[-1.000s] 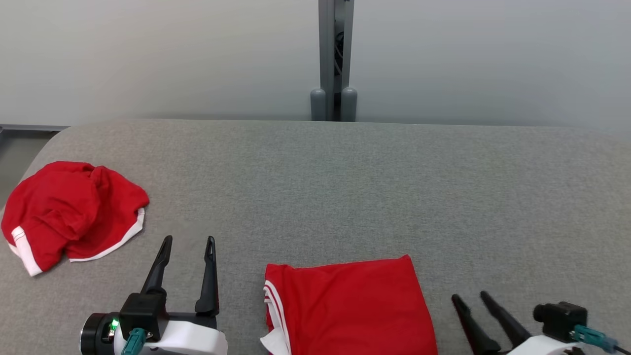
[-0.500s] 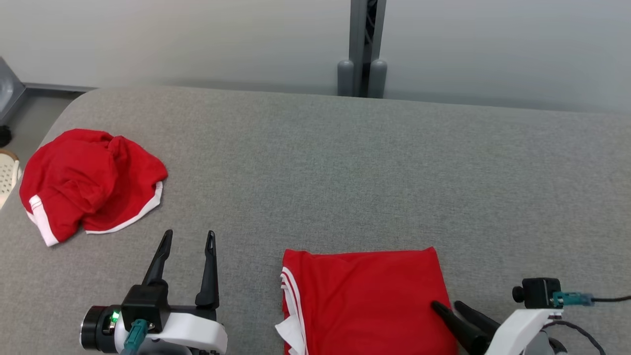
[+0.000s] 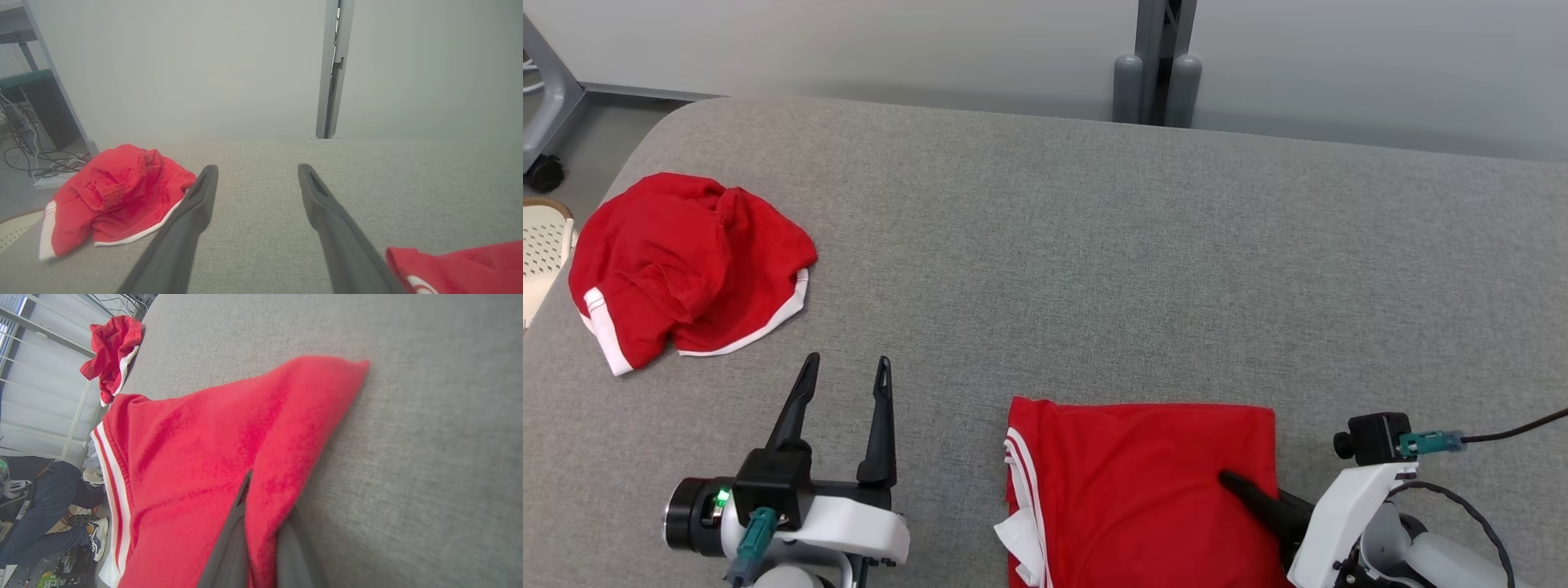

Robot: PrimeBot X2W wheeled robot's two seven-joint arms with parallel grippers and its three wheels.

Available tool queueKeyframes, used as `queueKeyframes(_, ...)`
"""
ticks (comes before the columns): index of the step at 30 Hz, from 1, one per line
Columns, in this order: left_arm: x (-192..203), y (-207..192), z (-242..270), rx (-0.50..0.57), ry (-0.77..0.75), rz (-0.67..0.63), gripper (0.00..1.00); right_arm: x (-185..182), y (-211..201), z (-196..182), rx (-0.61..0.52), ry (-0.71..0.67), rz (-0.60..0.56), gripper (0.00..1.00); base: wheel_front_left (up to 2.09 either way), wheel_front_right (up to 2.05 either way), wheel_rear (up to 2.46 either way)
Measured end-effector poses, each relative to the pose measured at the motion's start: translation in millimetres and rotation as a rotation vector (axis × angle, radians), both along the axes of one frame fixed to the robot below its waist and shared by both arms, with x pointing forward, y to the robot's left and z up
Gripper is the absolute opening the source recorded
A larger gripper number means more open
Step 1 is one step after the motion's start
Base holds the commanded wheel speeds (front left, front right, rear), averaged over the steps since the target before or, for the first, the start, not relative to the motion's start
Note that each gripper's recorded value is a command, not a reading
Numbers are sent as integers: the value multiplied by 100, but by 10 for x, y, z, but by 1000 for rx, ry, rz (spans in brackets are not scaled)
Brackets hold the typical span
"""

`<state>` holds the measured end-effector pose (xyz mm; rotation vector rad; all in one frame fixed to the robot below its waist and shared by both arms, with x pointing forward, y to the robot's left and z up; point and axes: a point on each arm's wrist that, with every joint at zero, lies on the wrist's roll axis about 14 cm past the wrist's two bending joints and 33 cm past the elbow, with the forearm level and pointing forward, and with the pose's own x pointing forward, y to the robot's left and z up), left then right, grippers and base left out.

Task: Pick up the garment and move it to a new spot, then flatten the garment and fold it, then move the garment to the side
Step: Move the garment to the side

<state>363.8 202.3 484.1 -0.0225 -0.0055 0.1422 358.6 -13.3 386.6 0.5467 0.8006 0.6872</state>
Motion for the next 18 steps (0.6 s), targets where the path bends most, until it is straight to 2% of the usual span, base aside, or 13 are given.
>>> queueKeyframes(10,221,-315,45,40,-19,-126,100,185,-260,-17,-105,-90,32,0,0,0,0)
queueKeyframes(15,404,-628,107,37,-48,-231,100,325,-763,-35,-235,-141,18,0,0,0,0)
queueKeyframes(17,508,-770,164,33,-72,-274,100,417,-1034,-35,-306,-170,11,0,0,0,0)
queueKeyframes(18,610,-911,206,25,-92,-313,100,529,-1304,-22,-360,-190,-19,0,0,0,0)
